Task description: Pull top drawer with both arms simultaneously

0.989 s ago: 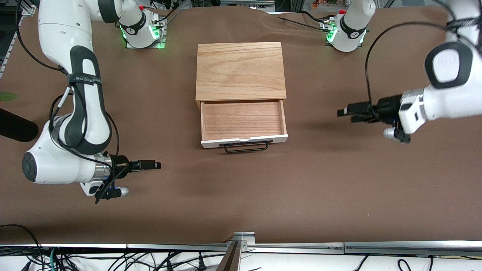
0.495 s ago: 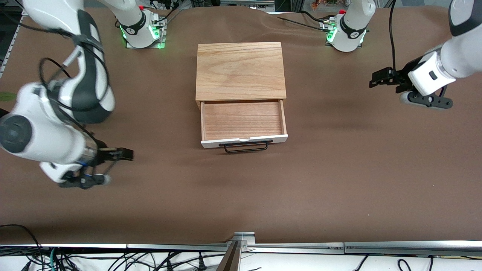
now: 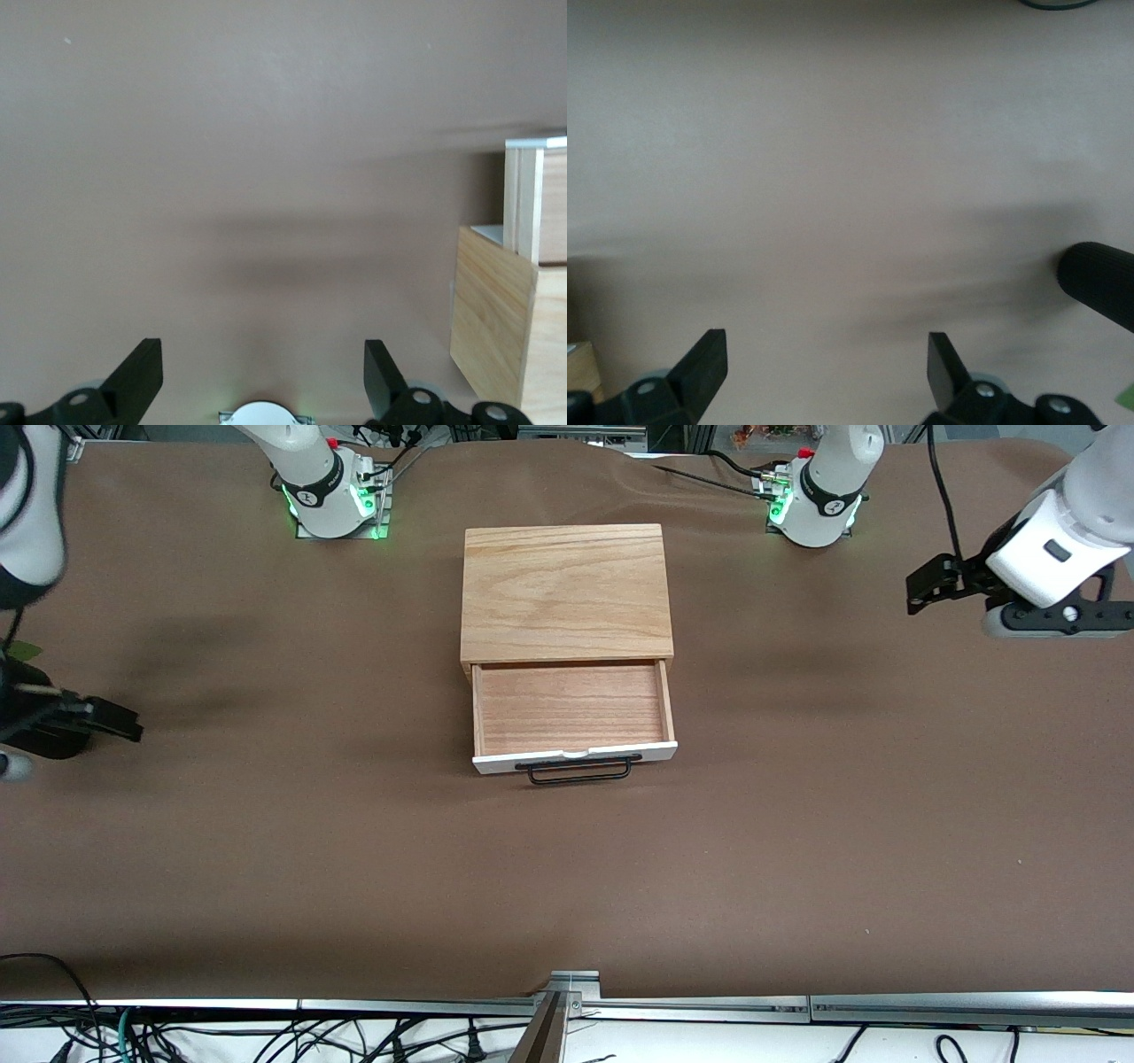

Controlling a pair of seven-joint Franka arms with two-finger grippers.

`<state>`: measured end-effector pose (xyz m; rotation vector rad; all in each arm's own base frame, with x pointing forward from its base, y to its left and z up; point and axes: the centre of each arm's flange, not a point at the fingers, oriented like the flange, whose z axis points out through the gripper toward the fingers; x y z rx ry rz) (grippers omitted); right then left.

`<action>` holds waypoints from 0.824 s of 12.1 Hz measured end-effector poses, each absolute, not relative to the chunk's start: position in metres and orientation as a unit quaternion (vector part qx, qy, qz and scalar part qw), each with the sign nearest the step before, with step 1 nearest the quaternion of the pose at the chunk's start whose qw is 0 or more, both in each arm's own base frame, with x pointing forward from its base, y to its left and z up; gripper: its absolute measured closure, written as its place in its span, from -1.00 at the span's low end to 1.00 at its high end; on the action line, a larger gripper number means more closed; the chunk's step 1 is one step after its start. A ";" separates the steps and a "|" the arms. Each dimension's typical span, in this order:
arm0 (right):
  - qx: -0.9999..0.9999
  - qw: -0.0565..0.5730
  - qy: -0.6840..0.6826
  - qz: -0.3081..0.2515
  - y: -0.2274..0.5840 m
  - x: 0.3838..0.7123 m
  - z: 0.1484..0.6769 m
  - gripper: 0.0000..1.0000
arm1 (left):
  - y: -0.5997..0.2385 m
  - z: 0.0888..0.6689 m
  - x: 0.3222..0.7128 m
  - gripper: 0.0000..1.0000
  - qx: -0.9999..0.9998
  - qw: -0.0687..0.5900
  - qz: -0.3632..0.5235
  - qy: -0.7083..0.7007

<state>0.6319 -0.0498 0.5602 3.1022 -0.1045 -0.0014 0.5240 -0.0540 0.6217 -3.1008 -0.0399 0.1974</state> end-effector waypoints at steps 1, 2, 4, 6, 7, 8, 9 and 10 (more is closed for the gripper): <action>0.999 0.020 -0.030 0.004 -0.051 0.621 0.570 -1.00 | -0.047 0.626 0.525 -1.00 -0.998 0.016 0.058 -0.019; 0.999 0.028 -0.022 0.008 -0.049 0.610 0.580 -1.00 | -0.040 0.627 0.527 -1.00 -0.998 0.015 0.056 -0.026; 0.999 0.033 -0.004 0.012 -0.033 0.593 0.593 -1.00 | -0.034 0.624 0.531 -1.00 -0.998 0.014 0.052 -0.034; 0.999 0.029 -0.008 0.009 -0.012 0.583 0.596 -1.00 | -0.035 0.625 0.535 -1.00 -0.998 0.014 0.039 -0.056; 0.999 0.028 -0.021 0.004 -0.002 0.581 0.593 -1.00 | -0.035 0.626 0.536 -1.00 -0.997 0.013 0.034 -0.064; 0.999 0.028 -0.030 0.000 0.004 0.580 0.590 -1.00 | -0.035 0.626 0.537 -1.00 -0.997 0.013 0.032 -0.068; 0.999 0.028 -0.033 -0.004 0.007 0.580 0.586 -1.00 | -0.035 0.626 0.537 -1.00 -0.997 0.013 0.031 -0.072; 0.999 0.029 -0.035 -0.006 0.006 0.581 0.583 -1.00 | -0.034 0.625 0.537 -1.00 -0.997 0.013 0.032 -0.073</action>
